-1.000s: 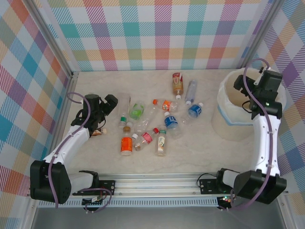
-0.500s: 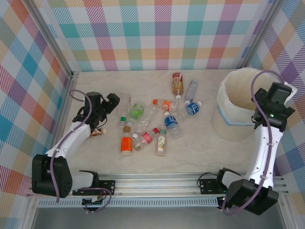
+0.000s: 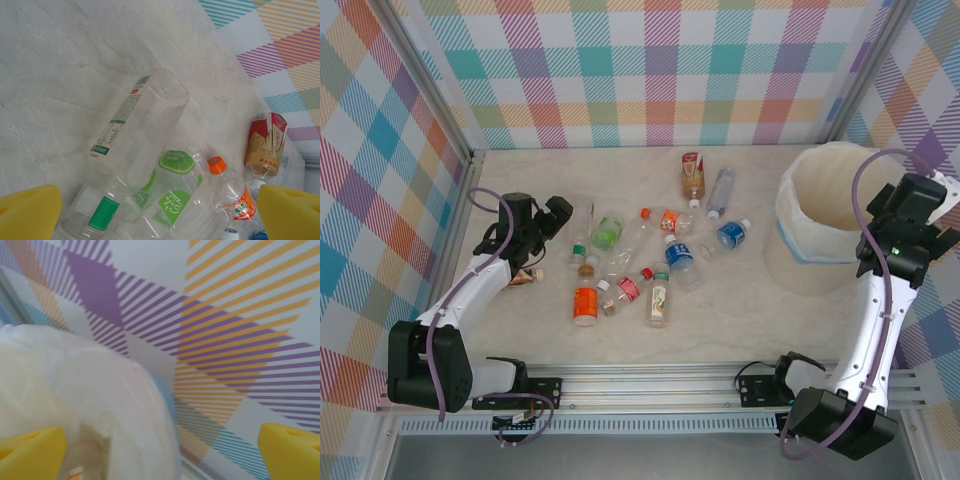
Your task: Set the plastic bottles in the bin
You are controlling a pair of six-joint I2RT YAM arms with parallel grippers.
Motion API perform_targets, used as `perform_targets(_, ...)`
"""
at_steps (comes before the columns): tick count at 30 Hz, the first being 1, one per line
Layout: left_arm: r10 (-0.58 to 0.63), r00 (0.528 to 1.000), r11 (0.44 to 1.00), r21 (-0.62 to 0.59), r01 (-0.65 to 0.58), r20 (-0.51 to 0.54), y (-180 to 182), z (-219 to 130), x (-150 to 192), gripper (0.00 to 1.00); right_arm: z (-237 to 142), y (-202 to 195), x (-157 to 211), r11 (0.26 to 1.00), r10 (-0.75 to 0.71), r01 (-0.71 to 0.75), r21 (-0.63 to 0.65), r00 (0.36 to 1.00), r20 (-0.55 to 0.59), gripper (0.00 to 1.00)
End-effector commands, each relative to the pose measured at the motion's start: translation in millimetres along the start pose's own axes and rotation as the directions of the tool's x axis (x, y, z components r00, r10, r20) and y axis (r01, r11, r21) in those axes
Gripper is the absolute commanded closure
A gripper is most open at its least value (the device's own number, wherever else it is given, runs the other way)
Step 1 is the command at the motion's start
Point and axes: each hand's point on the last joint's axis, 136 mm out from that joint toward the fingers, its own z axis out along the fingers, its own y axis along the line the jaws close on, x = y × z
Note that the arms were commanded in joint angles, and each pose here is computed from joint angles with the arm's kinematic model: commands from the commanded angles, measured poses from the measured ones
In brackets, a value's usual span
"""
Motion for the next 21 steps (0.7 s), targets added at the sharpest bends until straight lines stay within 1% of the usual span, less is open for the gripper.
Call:
perform_targets(1,0.003,1.000,1.000,0.027,-0.003,-0.008,-12.9,0.1,-2.1,0.00,17.4,-22.9,-1.6,0.990,-0.033,0.035,0.134,0.999,-0.018,0.02)
perform_targets(2,0.002,1.000,1.000,0.028,-0.002,-0.011,-13.6,1.0,-2.0,0.00,21.1,-28.9,1.8,0.985,-0.041,0.046,0.166,0.999,-0.032,0.02)
perform_targets(5,-0.004,1.000,1.000,0.030,0.004,-0.017,-14.9,3.2,-1.6,0.00,22.2,-44.7,1.1,0.969,-0.046,0.048,0.243,0.999,-0.012,0.04)
perform_targets(8,-0.006,0.999,0.999,0.035,0.007,-0.034,-18.1,7.3,-0.3,0.00,23.2,-51.5,4.2,0.965,-0.027,0.028,0.260,1.000,-0.011,0.04)
perform_targets(10,-0.005,0.999,0.999,0.037,0.006,-0.045,-19.7,9.5,1.9,0.00,25.4,-49.6,9.1,0.970,-0.013,0.017,0.244,1.000,-0.018,0.04)
perform_targets(12,-0.002,0.999,0.999,0.033,0.004,-0.053,-19.6,11.8,4.5,0.00,31.6,-42.2,20.5,0.979,-0.005,0.017,0.205,0.998,-0.057,0.04)
perform_targets(15,0.002,0.998,1.000,0.022,-0.001,-0.059,-16.9,12.6,7.1,0.00,36.3,-42.0,33.4,0.977,-0.006,0.026,0.210,0.995,-0.095,0.03)
perform_targets(17,0.011,0.998,1.000,0.003,-0.011,-0.056,-13.9,11.1,6.7,0.00,35.0,-41.7,32.7,0.978,-0.008,0.027,0.206,0.995,-0.095,0.03)
perform_targets(19,0.029,0.998,0.999,-0.026,-0.030,-0.050,-10.0,8.6,4.7,0.00,29.0,-35.7,23.3,0.987,-0.010,0.024,0.161,0.996,-0.084,0.03)
perform_targets(21,0.054,0.998,0.996,-0.070,-0.056,-0.035,-4.2,4.6,0.8,0.00,12.6,-19.9,7.1,0.999,0.001,0.001,0.036,0.998,-0.067,0.05)
